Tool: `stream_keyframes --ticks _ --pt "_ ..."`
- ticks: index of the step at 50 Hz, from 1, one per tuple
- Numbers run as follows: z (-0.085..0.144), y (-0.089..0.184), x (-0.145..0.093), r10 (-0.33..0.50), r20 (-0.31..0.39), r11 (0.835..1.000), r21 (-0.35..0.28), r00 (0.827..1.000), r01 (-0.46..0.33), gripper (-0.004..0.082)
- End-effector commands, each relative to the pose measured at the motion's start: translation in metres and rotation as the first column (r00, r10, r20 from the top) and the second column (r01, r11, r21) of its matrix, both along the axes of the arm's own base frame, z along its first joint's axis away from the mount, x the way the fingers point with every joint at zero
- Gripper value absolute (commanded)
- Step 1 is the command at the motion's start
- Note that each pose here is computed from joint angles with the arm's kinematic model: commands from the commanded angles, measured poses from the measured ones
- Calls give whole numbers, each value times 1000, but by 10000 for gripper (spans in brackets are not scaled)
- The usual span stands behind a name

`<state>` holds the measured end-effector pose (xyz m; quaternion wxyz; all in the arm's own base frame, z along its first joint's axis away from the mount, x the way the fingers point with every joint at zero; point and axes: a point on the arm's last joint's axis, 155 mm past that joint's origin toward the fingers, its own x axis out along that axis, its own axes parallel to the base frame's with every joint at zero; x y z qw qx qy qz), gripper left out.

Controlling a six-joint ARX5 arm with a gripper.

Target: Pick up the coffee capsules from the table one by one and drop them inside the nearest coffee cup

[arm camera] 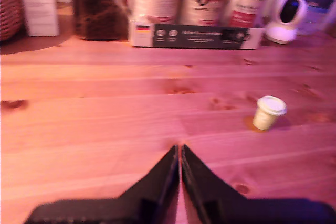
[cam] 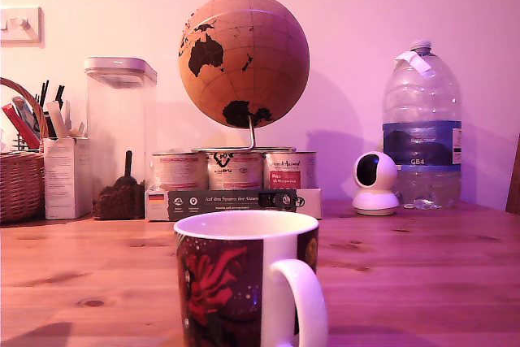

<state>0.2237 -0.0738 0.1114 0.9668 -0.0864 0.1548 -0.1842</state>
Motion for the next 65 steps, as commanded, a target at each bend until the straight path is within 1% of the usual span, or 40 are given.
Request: stream_keyframes --ticks 1,19,37,43,61,65 --pt "-4 -5 -1 -28 7 1000 8 1000 28 -16" --pt "-3 -22 -8 -121 14 992 23 993 121 -20" --pt "-3 -31 -12 -163 19 986 30 986 163 -20" --pt "-3 -38 -16 -204 22 979 30 979 203 -20" --pt "-9 -51 -14 -258 -15 965 37 966 259 -20" --pt "-8 -54 -13 -269 -10 962 38 963 269 -20"
